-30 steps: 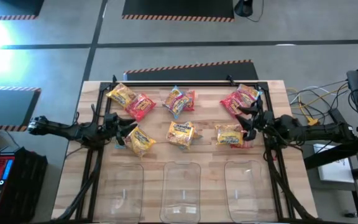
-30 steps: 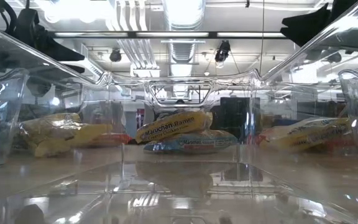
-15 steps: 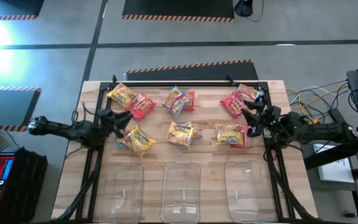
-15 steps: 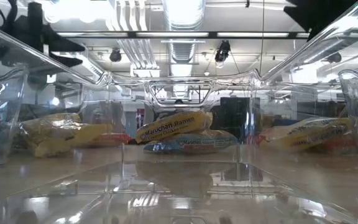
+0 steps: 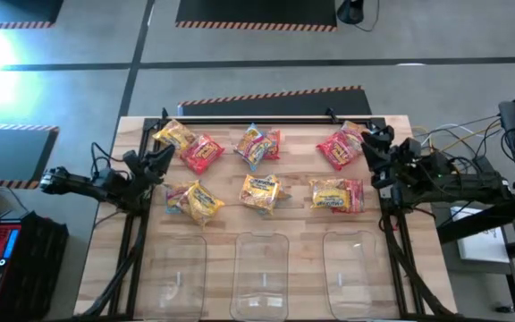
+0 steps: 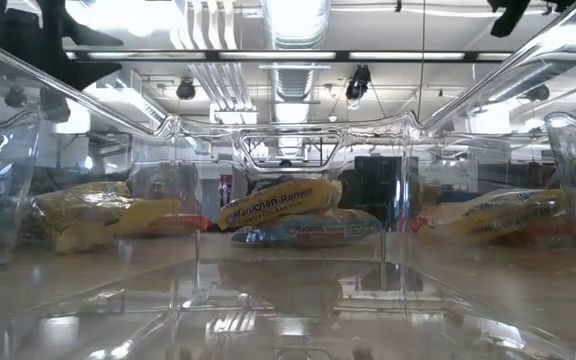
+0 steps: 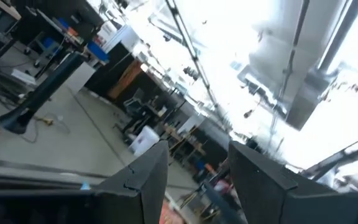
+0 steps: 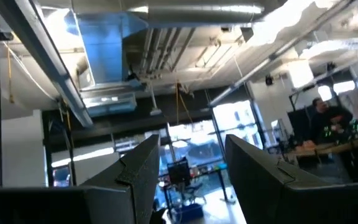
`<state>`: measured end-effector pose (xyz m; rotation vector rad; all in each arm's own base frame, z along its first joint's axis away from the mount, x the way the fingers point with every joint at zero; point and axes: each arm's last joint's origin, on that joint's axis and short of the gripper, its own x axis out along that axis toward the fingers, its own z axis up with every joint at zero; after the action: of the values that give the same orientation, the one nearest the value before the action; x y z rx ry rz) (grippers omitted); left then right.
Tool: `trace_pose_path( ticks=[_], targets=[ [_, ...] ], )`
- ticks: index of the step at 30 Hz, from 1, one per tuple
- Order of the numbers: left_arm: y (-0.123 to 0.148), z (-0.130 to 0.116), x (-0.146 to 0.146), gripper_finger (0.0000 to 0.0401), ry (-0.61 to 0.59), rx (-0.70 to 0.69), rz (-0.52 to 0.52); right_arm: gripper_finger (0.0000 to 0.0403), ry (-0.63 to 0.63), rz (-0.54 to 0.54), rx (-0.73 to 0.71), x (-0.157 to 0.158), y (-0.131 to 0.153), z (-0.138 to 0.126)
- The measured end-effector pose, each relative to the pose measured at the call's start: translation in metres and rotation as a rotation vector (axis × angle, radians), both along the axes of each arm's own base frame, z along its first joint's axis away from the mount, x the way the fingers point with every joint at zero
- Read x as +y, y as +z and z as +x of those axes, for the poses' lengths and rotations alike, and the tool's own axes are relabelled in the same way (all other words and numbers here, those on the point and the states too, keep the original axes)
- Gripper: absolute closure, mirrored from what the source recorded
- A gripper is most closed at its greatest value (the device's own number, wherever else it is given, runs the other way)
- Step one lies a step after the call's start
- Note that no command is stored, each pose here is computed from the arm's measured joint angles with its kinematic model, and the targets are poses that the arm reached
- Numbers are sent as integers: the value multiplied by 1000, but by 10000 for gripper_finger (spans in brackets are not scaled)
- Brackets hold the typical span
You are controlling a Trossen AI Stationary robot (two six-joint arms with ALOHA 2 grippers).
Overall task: Sort Maruchan noodles
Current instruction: Put the blue noodle pack into the right transparent bin
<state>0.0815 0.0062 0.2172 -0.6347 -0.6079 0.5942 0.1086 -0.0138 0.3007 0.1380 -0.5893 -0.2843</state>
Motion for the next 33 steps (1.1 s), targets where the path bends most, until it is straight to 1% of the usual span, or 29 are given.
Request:
trace_pose_path(
  ticks=[3, 5, 7, 9, 13, 17, 19, 21, 25, 27, 29, 33],
  targets=[
    [4, -1, 0, 249, 12, -2, 18, 232, 1, 39, 100, -1, 5, 16],
    [9, -3, 1, 249, 16, -10, 23, 232, -31, 78, 175, -3, 8, 28],
    [16, -5, 1, 249, 19, -14, 26, 232, -84, 139, 253, -6, 11, 39],
    [22, -6, 1, 249, 19, 3, 32, 232, -154, 195, 334, -8, 14, 44],
    [35, -7, 1, 249, 5, 90, 47, 232, -254, 337, 462, -11, 22, 46],
    [50, -9, 2, 249, -5, 184, 49, 232, -307, 506, 497, -13, 28, 43],
    [59, -9, 2, 249, -8, 224, 51, 232, -304, 586, 506, -13, 26, 41],
    [69, -10, 2, 249, -9, 262, 58, 232, -292, 669, 464, -13, 27, 39],
    [88, -5, 1, 249, 2, 327, 61, 232, -286, 806, 480, -12, 16, 40],
    [99, -1, 0, 249, 8, 349, 60, 232, -295, 846, 512, -12, 10, 42],
    [107, 5, -1, 249, 13, 392, 67, 232, -301, 863, 533, -12, 6, 46],
    [120, 18, -3, 249, 22, 477, 76, 232, -316, 865, 570, -13, 0, 55]
  ],
)
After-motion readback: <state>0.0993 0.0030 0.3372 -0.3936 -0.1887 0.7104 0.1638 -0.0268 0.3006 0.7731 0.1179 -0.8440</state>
